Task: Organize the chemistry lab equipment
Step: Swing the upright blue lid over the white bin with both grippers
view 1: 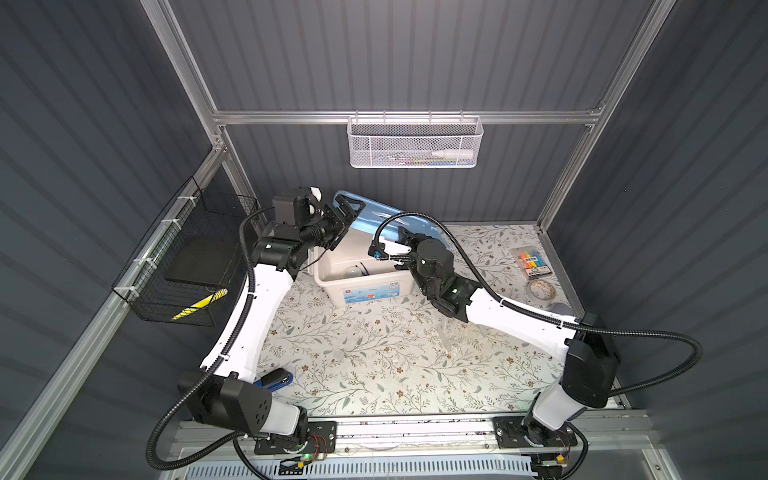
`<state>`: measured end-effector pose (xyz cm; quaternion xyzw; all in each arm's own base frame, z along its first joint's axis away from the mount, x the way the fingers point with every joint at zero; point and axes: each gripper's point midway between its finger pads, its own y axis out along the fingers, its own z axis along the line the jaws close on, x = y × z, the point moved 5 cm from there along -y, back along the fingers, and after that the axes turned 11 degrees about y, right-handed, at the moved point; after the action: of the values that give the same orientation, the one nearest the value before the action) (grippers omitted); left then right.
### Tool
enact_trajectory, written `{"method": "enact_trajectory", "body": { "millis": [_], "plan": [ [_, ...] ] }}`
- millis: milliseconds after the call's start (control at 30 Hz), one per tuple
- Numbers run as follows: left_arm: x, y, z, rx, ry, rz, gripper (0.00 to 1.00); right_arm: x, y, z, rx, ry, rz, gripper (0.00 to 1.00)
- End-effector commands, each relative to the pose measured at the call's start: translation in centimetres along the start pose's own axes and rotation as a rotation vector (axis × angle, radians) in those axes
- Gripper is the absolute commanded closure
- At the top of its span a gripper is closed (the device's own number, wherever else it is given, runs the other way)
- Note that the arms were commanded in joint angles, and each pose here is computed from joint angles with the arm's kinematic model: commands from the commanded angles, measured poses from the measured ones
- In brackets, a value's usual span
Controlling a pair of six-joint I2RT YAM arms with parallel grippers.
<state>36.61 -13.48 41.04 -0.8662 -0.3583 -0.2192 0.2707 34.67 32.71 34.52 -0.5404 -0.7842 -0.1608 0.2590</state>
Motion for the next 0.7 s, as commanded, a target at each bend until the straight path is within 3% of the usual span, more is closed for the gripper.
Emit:
{"method": "enact_trajectory", "body": {
  "millis": [0,467,600,667],
  "plan": [
    [-0.1,-2.3,0.6,0.025,0.009,-0.025,0.00,1.7,-0.6,-0.6,-0.055,0.024,-0.099,0.99],
    [-3.8,-3.9,7.6,0.166,-0.072,0.024,0.10,2.9,0.6,5.3,-0.005,-0.024,-0.126,0.97],
    [-3.8,-3.9,8.7,0.157,-0.091,0.024,0.17,2.8,0.7,6.4,-0.001,-0.040,-0.134,0.93],
    [-3.7,-3.8,9.1,0.142,-0.104,0.016,0.26,2.7,0.9,7.1,0.008,-0.038,-0.134,0.92]
  ]
}}
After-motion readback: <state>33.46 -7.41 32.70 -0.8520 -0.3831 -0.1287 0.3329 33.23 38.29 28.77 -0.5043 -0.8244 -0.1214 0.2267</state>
